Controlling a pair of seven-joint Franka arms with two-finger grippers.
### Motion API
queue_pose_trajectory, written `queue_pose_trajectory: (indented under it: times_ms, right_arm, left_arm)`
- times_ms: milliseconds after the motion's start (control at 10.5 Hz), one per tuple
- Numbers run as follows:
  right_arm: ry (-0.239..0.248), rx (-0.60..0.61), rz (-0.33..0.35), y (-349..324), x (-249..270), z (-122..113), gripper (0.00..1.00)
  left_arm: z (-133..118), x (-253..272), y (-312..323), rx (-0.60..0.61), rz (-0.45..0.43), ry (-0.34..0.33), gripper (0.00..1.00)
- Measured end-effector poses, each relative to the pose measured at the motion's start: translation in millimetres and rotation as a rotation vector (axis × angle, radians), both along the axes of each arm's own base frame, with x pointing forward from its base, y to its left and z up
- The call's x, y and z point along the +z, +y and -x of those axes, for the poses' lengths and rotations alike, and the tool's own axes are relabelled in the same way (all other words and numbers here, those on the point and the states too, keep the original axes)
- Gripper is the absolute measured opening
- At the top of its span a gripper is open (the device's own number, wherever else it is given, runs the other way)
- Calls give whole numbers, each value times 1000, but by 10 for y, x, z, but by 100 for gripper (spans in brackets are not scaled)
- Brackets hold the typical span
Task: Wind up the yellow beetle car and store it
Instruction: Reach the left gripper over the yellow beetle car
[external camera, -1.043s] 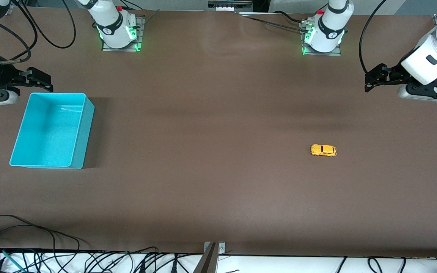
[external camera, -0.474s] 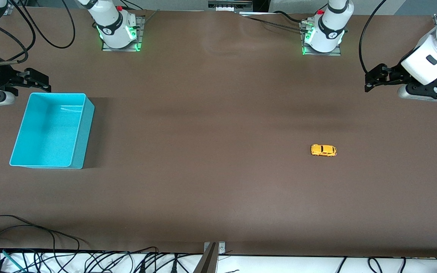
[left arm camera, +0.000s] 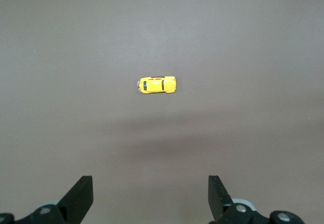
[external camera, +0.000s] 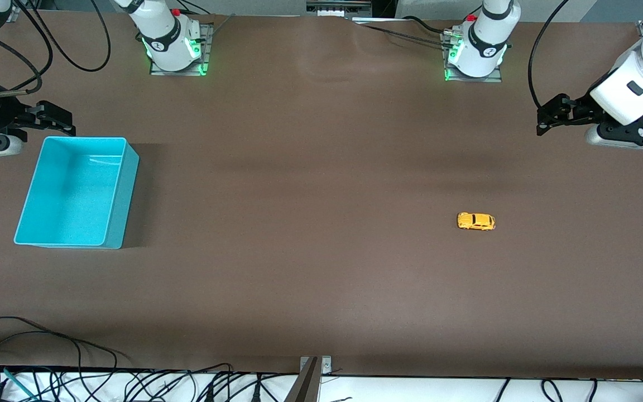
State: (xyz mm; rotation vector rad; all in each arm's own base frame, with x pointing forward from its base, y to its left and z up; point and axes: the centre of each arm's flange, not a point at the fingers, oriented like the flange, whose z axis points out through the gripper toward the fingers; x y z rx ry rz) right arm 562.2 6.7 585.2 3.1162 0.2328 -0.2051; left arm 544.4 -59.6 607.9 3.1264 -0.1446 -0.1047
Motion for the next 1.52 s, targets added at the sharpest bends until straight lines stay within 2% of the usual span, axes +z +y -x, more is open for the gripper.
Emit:
queue_pose_trajectory:
  times_ms: [284,569,759,1043,1233,1517]
  right_arm:
    - [0,0,0,0,0,0,100]
    - [0,-1,0,-8,-1,-1,100]
    - [0,-14,1,-89,-2,-1,100]
    - [1,-21,1,-133,-5,-2,100]
    - [1,-21,1,-133,-11,-7,100]
    - [0,-21,1,-133,-18,-13,100]
  left_arm:
    - [8,-10,1,0,-1,7,100]
    - [39,-112,-49,-35,38,48,100]
    - [1,-272,22,-149,51,76,100]
    - [-257,-761,104,-324,83,106,100]
    - [-392,-1117,84,-468,99,71,100]
    - [-356,-1777,86,-689,91,57,100]
